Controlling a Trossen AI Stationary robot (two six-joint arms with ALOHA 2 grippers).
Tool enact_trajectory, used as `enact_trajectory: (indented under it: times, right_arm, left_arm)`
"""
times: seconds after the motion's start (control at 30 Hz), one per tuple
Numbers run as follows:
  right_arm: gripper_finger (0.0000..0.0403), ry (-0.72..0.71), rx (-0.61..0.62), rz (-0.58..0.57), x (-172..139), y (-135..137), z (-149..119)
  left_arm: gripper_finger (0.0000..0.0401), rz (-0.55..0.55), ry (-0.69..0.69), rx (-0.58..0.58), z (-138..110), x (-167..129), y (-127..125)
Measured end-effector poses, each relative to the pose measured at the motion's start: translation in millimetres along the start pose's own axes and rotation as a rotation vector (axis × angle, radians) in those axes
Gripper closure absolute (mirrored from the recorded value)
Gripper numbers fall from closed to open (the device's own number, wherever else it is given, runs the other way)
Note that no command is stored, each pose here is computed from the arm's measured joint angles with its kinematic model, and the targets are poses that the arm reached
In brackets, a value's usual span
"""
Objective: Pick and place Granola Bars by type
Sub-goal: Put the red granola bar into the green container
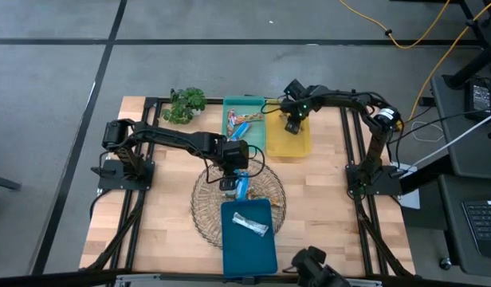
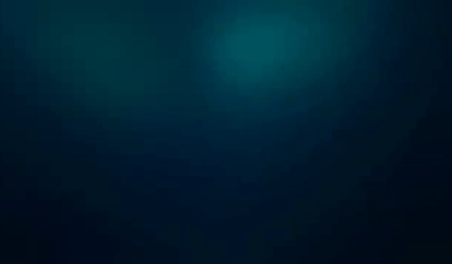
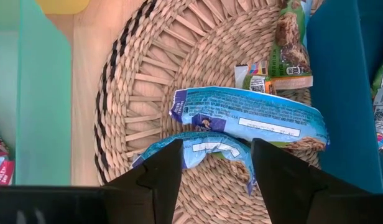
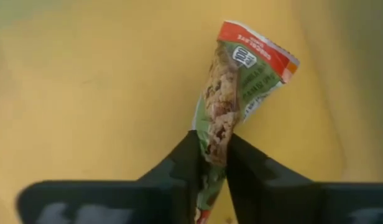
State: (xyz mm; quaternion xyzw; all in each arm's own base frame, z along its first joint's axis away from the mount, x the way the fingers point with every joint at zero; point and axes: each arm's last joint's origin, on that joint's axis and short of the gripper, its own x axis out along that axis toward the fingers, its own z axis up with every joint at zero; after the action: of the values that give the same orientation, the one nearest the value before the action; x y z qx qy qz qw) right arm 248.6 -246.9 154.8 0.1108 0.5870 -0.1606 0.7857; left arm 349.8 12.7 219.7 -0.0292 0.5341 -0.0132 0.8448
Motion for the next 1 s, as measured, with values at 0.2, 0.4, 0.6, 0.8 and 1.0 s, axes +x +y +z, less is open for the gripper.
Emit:
enact_trajectory:
  times: [0.2, 0.4, 0.6, 0.8, 1.0]
  right_arm:
    - [0.0364, -0.084, -0.013, -0.034, -32.6, 1.8, 4.9]
    - [0.0353, -0.184, -0.009, -0.072, -86.8, 3.4, 15.2]
    - [0.0361, -0.322, -0.045, -0.081, -149.1, 12.2, 32.6]
    - [0.0363, -0.417, -0.106, -0.087, -197.9, 29.3, 53.8]
    - [0.036, -0.532, -0.177, -0.093, -225.8, 46.4, 75.8]
  left_arm:
    - [0.0219, 0.0, 0.0, 0.0, 0.0, 0.0, 0.0]
    - [0.0221, 0.0, -0.004, 0.0, 0.4, 0.0, 0.0]
    - [0.0222, 0.0, -0.008, 0.001, 0.7, 0.0, 0.0]
    - [0.0226, 0.0, -0.008, 0.001, 0.7, 0.0, 0.0]
    - [0.0226, 0.0, -0.008, 0.0, 0.8, 0.0, 0.1]
